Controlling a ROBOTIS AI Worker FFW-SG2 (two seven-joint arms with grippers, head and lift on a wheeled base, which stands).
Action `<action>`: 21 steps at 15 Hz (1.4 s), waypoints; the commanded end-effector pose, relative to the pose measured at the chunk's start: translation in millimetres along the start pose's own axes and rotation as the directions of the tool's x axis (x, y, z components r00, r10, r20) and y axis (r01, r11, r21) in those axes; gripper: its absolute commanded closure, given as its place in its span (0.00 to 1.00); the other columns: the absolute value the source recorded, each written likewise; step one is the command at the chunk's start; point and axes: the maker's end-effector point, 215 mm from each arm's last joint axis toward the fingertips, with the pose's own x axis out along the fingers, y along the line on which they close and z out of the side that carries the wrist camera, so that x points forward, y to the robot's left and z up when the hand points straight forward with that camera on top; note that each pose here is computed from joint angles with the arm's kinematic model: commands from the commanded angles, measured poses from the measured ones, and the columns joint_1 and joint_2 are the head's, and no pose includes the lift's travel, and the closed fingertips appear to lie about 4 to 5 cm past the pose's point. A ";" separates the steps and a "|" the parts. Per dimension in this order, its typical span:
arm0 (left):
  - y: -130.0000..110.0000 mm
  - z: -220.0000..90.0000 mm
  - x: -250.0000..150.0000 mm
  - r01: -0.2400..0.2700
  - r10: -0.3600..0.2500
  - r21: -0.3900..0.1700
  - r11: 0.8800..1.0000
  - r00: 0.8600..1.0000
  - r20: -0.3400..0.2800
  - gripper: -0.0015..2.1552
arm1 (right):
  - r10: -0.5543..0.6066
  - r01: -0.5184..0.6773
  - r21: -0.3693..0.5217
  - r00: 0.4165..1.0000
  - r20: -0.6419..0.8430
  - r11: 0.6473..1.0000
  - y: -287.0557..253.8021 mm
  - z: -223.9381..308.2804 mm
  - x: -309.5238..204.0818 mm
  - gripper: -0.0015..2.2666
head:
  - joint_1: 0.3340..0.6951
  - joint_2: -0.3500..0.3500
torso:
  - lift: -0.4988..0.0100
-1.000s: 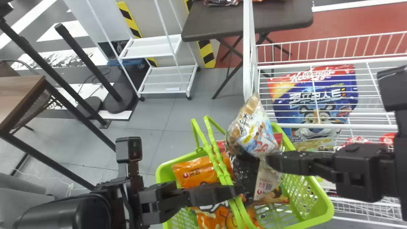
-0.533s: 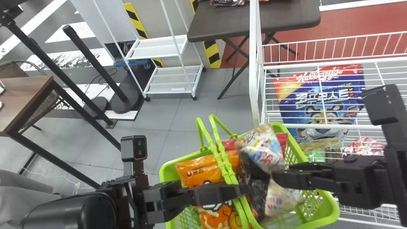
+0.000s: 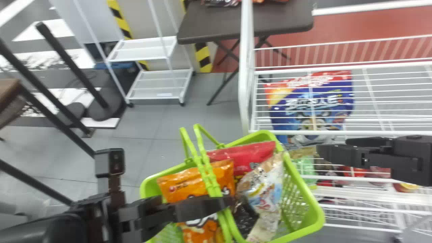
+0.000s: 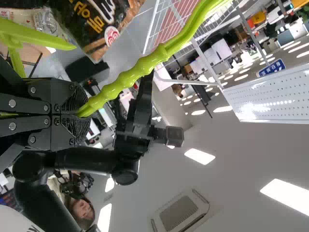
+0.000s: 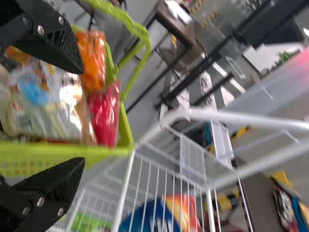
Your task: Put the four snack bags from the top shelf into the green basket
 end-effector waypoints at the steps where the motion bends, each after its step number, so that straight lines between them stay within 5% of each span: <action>1: -0.6 -2.5 -2.2 0.005 -0.005 -0.008 1.000 1.000 0.001 1.00 | -0.268 0.288 -0.067 0.938 0.219 0.955 -91.6 33.3 3.1 0.03 | 1.00 0.61 | 0.97; 5: -0.9 -9.2 -3.3 0.000 0.000 -0.011 1.000 1.000 -0.004 1.00 | -0.335 0.505 -0.218 0.781 0.527 0.835 -138.1 56.6 -14.8 0.03 | 1.00 0.40 | 0.97; 10: 0.1 -13.9 -4.7 -0.008 0.008 -0.022 1.000 1.000 -0.006 1.00 | -0.325 0.537 -0.211 0.730 0.601 0.817 -146.9 16.5 -29.5 0.03 | 1.00 0.31 | 0.97; 15: -0.7 -16.6 -4.8 -0.007 0.007 -0.030 1.000 1.000 -0.006 1.00 | -0.367 0.537 -0.149 0.727 0.580 0.830 -154.3 -19.2 -40.5 0.03 | 1.00 0.28 | 0.97; 21: -2.2 -20.1 3.0 0.009 -0.010 -0.032 0.999 1.000 -0.015 1.00 | -0.344 0.541 -0.174 0.718 0.605 0.823 -147.8 -21.3 -56.2 0.03 | 1.00 0.21 | 0.97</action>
